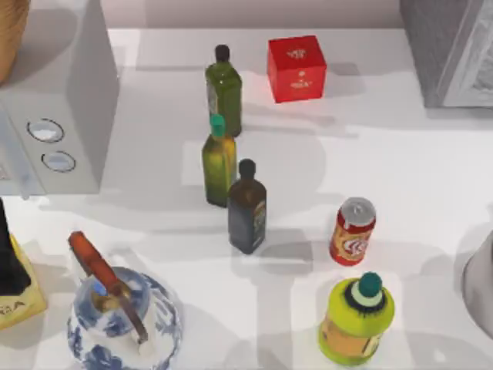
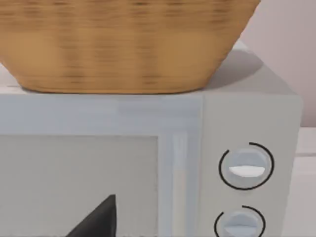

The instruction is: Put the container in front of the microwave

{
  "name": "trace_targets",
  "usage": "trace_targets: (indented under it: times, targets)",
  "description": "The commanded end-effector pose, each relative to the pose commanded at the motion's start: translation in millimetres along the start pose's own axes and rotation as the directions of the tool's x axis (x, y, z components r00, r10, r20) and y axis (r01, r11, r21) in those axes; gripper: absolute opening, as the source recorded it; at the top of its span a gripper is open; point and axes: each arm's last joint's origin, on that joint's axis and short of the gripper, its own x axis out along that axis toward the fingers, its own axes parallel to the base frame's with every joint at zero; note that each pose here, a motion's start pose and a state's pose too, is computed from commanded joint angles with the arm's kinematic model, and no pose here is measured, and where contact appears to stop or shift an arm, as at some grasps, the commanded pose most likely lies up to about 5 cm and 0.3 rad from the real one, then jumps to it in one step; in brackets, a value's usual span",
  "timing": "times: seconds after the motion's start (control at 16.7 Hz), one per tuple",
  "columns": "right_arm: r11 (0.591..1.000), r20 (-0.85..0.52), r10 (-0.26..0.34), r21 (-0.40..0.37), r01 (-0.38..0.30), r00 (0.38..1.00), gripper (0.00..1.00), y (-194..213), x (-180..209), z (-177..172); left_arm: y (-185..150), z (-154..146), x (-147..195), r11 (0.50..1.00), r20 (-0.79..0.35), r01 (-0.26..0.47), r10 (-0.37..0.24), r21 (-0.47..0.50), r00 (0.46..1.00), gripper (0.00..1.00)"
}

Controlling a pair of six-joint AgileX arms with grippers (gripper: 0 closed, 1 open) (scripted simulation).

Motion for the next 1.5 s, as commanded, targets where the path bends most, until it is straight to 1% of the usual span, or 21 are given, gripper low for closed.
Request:
trace_targets:
  times: [0.18, 0.36, 0.54, 0.66, 0.72, 0.78, 0.9, 1.02, 1.08, 1.2, 1.32, 1.38, 1.5]
  targets:
    - [1.000, 0.000, 0.000, 0.000, 0.000, 1.000, 1.00, 0, 0, 0, -1, 2, 0, 1.000, -0.006, 0.006, -0.006, -0.001, 1.000, 1.00]
    - [1.000, 0.000, 0.000, 0.000, 0.000, 1.000, 1.00, 0, 0, 0, -5, 21, 1, 0.999, -0.059, 0.053, -0.053, -0.006, 0.997, 1.00]
    - [1.000, 0.000, 0.000, 0.000, 0.000, 1.000, 1.00, 0, 0, 0, -15, 58, 7, 0.991, -0.166, 0.129, -0.130, -0.015, 0.978, 1.00]
    - [1.000, 0.000, 0.000, 0.000, 0.000, 1.000, 1.00, 0, 0, 0, -25, 90, 20, 0.981, -0.269, 0.192, -0.191, -0.024, 0.944, 1.00]
    - [1.000, 0.000, 0.000, 0.000, 0.000, 1.000, 1.00, 0, 0, 0, -32, 106, 30, 0.974, -0.331, 0.225, -0.221, -0.028, 0.917, 1.00]
    - [1.000, 0.000, 0.000, 0.000, 0.000, 1.000, 1.00, 0, 0, 0, -40, 121, 42, 0.965, -0.397, 0.258, -0.250, -0.033, 0.883, 1.00]
    - [1.000, 0.000, 0.000, 0.000, 0.000, 1.000, 1.00, 0, 0, 0, -65, 146, 73, 0.944, -0.537, 0.327, -0.297, -0.042, 0.789, 1.00]
    - [1.000, 0.000, 0.000, 0.000, 0.000, 1.000, 1.00, 0, 0, 0, -98, 161, 109, 0.918, -0.672, 0.393, -0.322, -0.050, 0.667, 1.00]
    - [1.000, 0.000, 0.000, 0.000, 0.000, 1.000, 1.00, 0, 0, 0, -119, 164, 127, 0.904, -0.732, 0.425, -0.325, -0.053, 0.599, 1.00]
    - [1.000, 0.000, 0.000, 0.000, 0.000, 1.000, 1.00, 0, 0, 0, -165, 162, 160, 0.873, -0.830, 0.485, -0.311, -0.056, 0.464, 1.00]
    - [1.000, 0.000, 0.000, 0.000, 0.000, 1.000, 1.00, 0, 0, 0, -214, 150, 186, 0.840, -0.898, 0.539, -0.277, -0.054, 0.341, 1.00]
    - [1.000, 0.000, 0.000, 0.000, 0.000, 1.000, 1.00, 0, 0, 0, -238, 141, 195, 0.824, -0.922, 0.564, -0.256, -0.052, 0.289, 1.00]
    - [1.000, 0.000, 0.000, 0.000, 0.000, 1.000, 1.00, 0, 0, 0, -283, 121, 205, 0.791, -0.956, 0.611, -0.211, -0.044, 0.205, 1.00]
